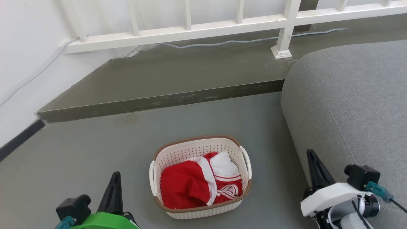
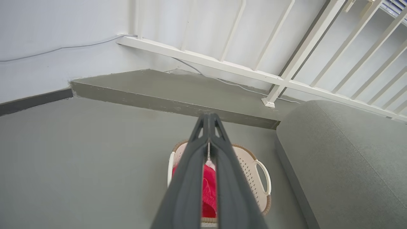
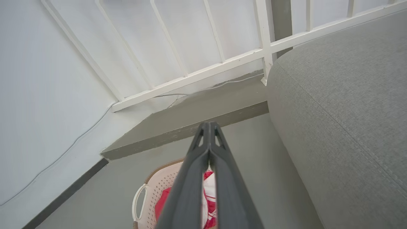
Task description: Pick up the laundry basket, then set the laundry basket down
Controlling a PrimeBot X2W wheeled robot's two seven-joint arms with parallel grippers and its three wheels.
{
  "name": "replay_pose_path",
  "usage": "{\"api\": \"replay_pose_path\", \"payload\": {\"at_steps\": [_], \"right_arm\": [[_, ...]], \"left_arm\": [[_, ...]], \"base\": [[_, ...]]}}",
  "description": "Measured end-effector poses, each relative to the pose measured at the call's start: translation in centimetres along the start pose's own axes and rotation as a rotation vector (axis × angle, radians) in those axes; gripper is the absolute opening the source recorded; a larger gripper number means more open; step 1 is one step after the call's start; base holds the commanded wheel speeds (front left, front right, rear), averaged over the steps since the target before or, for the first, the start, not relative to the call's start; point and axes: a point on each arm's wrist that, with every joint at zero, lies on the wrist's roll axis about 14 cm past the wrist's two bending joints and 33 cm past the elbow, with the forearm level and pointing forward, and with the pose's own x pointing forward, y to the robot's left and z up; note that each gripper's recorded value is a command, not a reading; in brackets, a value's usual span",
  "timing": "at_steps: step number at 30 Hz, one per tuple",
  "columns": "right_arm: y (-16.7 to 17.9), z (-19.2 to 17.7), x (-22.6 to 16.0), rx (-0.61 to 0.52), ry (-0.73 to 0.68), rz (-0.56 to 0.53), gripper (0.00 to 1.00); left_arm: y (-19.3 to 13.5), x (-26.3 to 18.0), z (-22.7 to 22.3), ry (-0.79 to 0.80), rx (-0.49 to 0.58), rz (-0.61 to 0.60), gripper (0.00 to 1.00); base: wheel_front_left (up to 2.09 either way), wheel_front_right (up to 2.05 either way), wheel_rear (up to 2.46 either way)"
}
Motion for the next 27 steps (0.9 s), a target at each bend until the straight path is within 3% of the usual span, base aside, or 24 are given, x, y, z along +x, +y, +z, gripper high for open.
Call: {"api": "replay_pose_path", "payload": {"at_steps": [27], "right_arm": [[-2.7,0.3,0.7,0.377,0.037,-0.095,0.0]], "left_arm": [[2.7,0.4,-0.4,0.06,-0.336,0.091,0.0]], "base": [[0.0,0.0,0.0]]}}
